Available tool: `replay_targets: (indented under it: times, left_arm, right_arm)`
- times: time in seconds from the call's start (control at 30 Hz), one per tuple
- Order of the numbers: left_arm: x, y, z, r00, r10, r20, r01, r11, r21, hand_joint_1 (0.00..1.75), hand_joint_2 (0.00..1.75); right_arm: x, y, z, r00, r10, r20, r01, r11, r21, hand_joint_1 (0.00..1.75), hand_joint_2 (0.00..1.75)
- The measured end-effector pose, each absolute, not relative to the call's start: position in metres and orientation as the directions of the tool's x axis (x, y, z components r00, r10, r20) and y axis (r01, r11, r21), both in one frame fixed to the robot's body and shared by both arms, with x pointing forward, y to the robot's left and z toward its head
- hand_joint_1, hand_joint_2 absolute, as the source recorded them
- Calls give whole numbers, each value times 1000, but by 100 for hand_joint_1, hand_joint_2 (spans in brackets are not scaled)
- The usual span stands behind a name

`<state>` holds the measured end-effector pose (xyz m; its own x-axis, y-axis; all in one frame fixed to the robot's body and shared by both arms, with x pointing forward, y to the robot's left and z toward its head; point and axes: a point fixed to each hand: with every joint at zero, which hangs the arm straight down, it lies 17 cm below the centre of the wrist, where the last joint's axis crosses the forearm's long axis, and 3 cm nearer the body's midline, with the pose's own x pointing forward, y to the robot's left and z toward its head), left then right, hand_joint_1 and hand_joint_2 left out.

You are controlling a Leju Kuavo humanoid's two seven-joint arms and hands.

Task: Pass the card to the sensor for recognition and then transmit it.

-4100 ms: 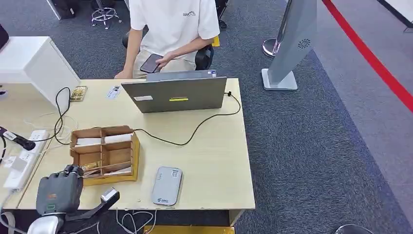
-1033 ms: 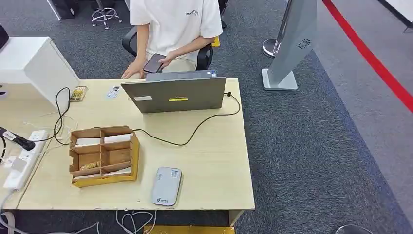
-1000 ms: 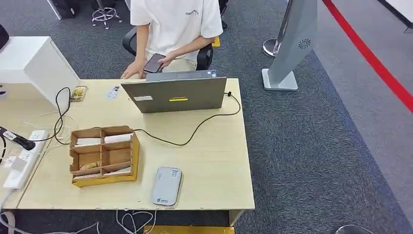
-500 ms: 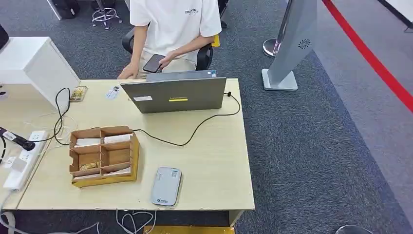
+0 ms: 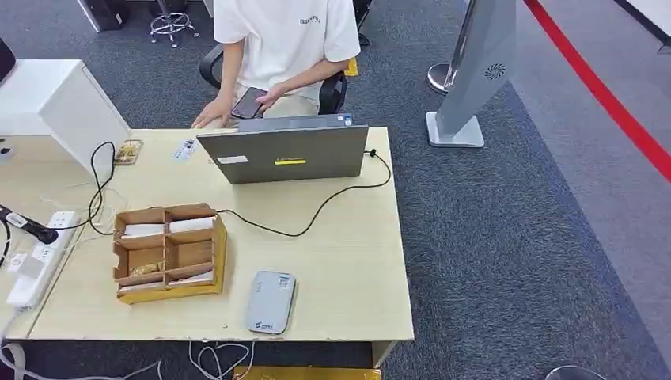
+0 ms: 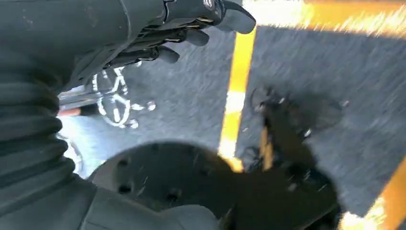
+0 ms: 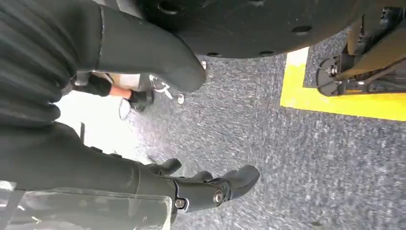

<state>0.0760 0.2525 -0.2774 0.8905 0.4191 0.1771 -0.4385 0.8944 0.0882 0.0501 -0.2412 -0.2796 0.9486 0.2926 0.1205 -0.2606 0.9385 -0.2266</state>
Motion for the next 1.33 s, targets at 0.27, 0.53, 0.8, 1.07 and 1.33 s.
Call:
replay_targets:
  times: [0.27,0.53,0.8,1.07,1.33]
  left_arm:
    - [79,235,-277,923,350,163,-360,932,40,0,175]
    - [76,246,-278,932,316,176,-328,944,45,0,0]
    - [72,256,-279,945,269,186,-284,958,53,0,0]
    - [66,262,-280,954,229,192,-243,969,52,175,0]
    - [62,268,-280,961,190,201,-204,977,53,0,0]
  right_arm:
    - [47,-237,-280,936,326,136,-294,932,-212,0,175]
    - [25,-232,-282,944,310,111,-290,942,-168,0,0]
    - [-3,-222,-283,960,266,84,-257,961,-103,0,0]
    - [5,-209,-282,970,213,115,-210,977,-38,175,0]
    - [12,-192,-279,975,169,145,-175,984,30,0,0]
